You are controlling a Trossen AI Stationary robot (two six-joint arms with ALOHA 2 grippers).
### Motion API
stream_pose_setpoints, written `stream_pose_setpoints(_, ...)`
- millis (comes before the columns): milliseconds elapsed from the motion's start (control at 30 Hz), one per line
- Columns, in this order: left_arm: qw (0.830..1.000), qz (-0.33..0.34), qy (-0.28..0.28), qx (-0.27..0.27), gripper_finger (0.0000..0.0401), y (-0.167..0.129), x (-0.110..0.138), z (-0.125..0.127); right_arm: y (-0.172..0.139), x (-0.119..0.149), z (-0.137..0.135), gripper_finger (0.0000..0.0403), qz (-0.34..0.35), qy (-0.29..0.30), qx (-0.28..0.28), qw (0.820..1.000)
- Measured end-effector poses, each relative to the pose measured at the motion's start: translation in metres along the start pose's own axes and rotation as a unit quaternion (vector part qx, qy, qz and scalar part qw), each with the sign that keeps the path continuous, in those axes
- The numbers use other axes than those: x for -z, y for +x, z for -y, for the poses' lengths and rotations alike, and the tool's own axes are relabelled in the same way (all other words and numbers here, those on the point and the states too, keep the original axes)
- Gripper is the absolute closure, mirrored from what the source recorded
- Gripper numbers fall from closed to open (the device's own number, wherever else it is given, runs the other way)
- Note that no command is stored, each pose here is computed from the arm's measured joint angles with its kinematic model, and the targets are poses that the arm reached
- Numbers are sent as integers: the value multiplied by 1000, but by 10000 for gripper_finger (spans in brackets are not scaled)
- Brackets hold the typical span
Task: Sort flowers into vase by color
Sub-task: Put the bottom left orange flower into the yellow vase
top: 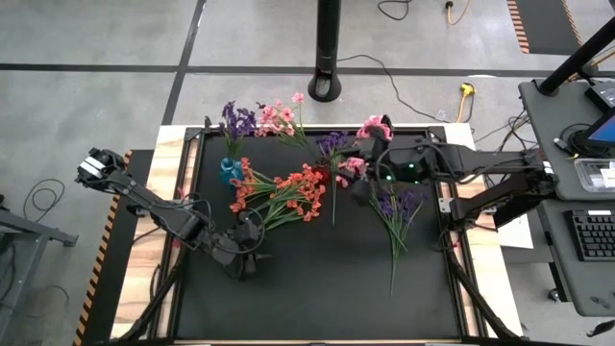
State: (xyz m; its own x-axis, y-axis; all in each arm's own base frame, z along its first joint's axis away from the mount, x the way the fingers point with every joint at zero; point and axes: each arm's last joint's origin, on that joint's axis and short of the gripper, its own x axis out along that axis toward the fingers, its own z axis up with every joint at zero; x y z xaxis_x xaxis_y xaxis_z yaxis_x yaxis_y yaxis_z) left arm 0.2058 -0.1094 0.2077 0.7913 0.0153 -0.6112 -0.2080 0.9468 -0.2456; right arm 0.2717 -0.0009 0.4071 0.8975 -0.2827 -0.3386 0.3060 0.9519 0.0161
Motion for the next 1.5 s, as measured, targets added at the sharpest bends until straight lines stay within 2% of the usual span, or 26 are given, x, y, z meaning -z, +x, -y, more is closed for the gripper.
stream_pose_setpoints(167,1000,16,-2,8,170,3,-2,3,-16,-5,-9,163,7,2,-26,1000)
stream_pose_setpoints(300,999,35,24,3,170,18,0,9,-23,-4,-20,163,6,2,-51,999)
stream_pose_setpoints(733,997,-59,45,-36,170,41,8,23,-45,-3,-51,168,2,5,-118,993)
stream_pose_setpoints(1100,987,-113,77,-79,170,55,9,32,-51,15,-59,170,-81,33,-119,989)
stream_pose_setpoints(1267,983,-132,92,-93,170,61,17,31,-57,27,-63,172,-141,44,-126,981)
stream_pose_setpoints(1500,963,-147,136,-179,170,60,26,18,-58,43,-71,172,-174,44,-127,975)
